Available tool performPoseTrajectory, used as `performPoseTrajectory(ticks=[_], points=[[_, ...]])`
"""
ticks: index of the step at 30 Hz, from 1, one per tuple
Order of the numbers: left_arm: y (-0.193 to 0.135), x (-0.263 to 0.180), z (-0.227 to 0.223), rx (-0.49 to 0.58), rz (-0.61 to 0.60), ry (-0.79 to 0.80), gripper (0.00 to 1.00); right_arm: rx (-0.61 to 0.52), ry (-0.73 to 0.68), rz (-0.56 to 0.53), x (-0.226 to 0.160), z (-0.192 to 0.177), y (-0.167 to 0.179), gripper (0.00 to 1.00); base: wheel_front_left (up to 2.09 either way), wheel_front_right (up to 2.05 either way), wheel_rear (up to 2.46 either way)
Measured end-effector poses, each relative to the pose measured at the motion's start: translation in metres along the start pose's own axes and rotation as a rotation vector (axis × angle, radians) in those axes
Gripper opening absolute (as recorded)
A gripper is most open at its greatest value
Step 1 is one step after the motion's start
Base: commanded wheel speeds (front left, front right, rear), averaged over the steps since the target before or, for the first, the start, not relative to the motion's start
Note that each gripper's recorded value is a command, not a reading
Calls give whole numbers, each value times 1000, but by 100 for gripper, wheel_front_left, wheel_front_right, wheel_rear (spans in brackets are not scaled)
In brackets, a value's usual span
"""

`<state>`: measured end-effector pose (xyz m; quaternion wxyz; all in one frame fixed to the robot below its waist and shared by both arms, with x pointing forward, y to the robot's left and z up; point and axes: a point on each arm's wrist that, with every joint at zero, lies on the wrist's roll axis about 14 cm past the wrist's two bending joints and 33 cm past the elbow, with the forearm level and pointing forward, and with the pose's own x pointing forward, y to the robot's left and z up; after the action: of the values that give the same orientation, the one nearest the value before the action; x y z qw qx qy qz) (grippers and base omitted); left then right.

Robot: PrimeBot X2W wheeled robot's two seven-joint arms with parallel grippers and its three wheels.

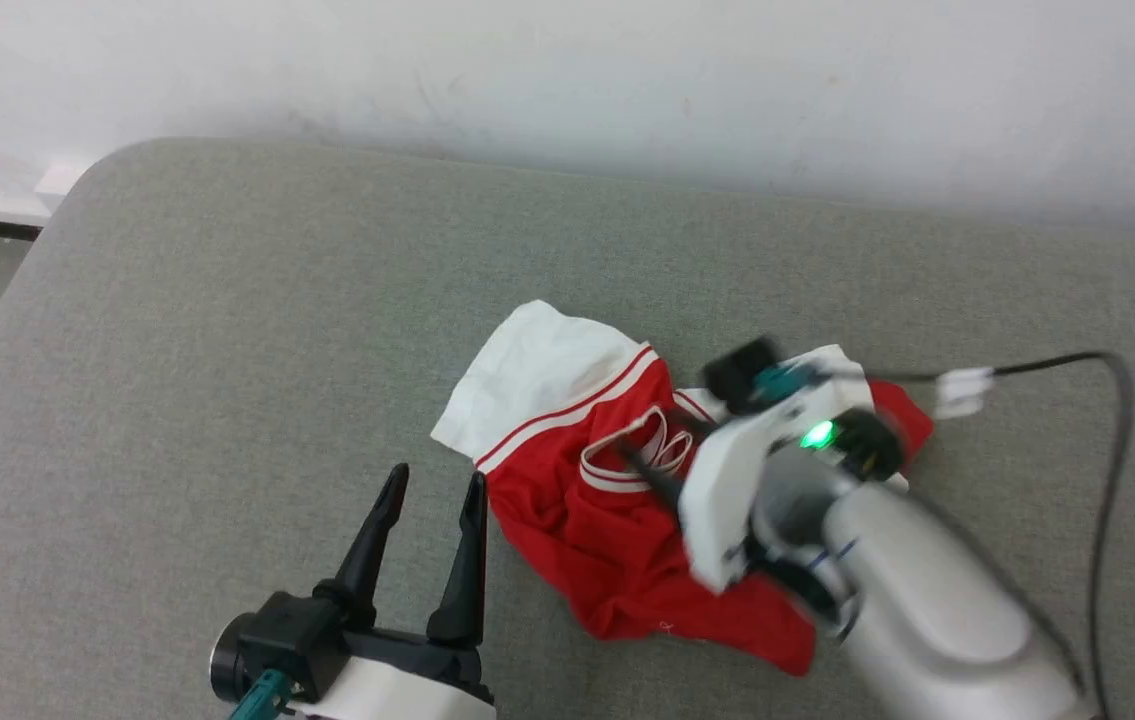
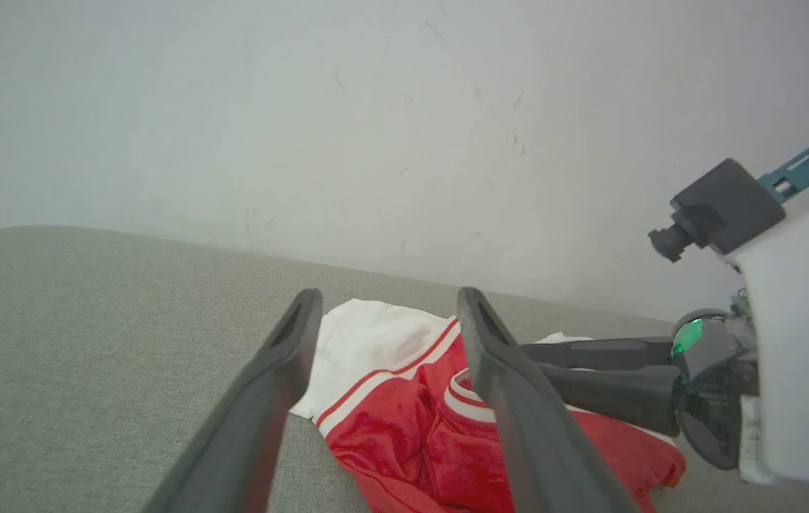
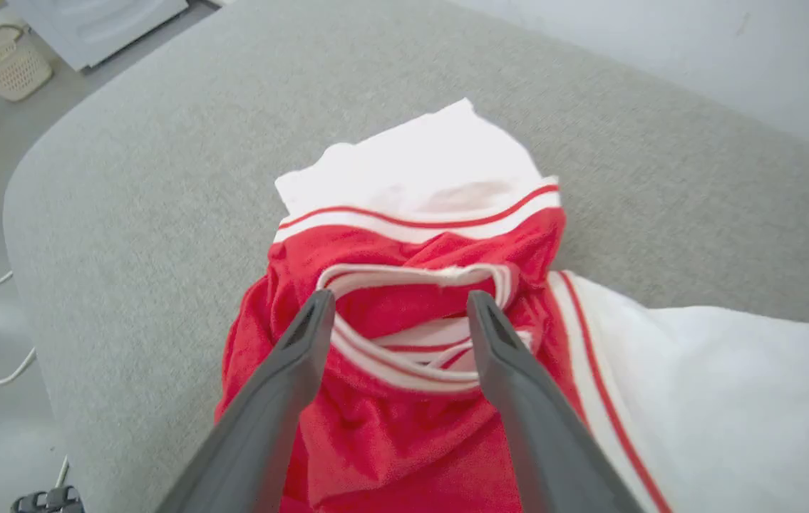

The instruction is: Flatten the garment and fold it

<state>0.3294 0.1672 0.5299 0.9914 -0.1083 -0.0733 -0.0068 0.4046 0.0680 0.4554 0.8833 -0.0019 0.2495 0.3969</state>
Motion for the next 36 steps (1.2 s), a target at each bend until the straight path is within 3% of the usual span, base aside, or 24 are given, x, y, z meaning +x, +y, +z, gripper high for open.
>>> performPoseTrajectory(ticks=[5, 9, 17, 23, 25, 26, 32, 36], points=[[-5, 3, 1, -4, -13, -6, 100, 5, -128, -203, -30, 46, -79, 100, 0, 0, 0], [-5, 7, -2, -6, -13, 3, 100, -19, -57, -345, -51, 36, -131, 100, 0, 0, 0], [-4, 17, -14, -13, -11, 39, 100, 61, 142, -407, -51, -21, -154, 100, 0, 0, 0], [5, 21, -20, -3, 13, 55, 100, 103, 257, -366, -32, -55, -144, 100, 0, 0, 0], [9, 20, -22, 1, 26, 65, 100, 105, 278, -353, -26, -60, -141, 27, 0, 0, 0], [10, 20, -23, 3, 32, 68, 100, 104, 281, -349, -24, -61, -140, 0, 0, 0, 0], [15, 21, -23, 10, 45, 67, 100, 86, 242, -336, -15, -52, -138, 0, 0, 0, 0], [10, 23, -21, 5, 27, 59, 100, 45, 74, -358, -18, -1, -145, 0, 0, 0, 0]])
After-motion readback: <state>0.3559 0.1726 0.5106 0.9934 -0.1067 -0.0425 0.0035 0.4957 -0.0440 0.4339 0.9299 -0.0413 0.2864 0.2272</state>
